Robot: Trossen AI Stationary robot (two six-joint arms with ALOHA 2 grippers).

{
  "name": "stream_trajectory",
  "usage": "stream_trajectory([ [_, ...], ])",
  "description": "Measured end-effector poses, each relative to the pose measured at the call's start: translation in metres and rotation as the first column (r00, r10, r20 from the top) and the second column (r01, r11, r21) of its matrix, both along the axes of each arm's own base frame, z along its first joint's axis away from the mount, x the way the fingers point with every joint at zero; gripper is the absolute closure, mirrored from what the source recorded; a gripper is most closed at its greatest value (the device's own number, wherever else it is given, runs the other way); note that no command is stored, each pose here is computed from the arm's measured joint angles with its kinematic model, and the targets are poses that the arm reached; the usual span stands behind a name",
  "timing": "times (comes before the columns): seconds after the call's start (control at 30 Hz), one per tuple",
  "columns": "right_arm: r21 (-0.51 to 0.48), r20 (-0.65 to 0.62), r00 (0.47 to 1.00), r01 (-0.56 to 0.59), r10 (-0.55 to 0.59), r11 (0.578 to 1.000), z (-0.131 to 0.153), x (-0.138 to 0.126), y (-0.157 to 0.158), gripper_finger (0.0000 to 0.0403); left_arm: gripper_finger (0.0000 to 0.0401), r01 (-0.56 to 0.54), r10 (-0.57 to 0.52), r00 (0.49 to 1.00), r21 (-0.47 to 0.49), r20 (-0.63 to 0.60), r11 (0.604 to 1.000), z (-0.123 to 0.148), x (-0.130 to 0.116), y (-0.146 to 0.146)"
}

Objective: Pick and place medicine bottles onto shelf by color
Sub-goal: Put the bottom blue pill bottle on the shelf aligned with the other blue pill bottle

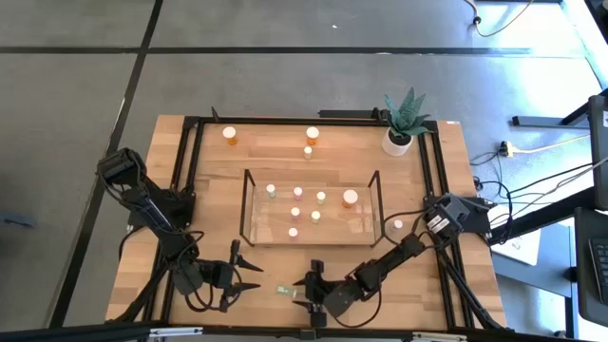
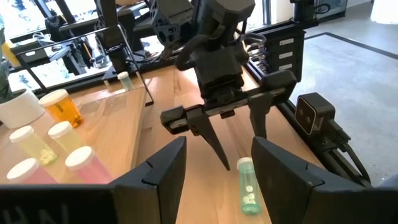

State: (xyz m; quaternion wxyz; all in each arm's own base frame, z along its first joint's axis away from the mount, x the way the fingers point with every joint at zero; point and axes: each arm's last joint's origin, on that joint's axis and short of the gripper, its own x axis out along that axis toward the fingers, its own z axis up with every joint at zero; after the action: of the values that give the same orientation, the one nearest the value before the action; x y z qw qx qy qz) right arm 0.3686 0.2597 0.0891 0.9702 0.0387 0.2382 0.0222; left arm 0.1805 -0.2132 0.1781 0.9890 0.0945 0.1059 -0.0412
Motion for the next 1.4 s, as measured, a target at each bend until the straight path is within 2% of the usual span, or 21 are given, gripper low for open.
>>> stream_trajectory([
  [0.27,-0.024,0.015,0.999,0.046,-0.045,0.999,-0.0009,0.0002,-0.0015,0.0169,0.0226,0.0,0.0,1.0,-0.001,0.0,1.0,-0.0001,0.0,0.0],
  [1.4,-0.045,0.0,0.999,0.05,-0.05,0.998,-0.0078,-0.0006,-0.0019,0.0169,0.0226,-0.001,0.001,1.0,0.002,-0.004,1.0,-0.0006,-0.0001,0.0002],
])
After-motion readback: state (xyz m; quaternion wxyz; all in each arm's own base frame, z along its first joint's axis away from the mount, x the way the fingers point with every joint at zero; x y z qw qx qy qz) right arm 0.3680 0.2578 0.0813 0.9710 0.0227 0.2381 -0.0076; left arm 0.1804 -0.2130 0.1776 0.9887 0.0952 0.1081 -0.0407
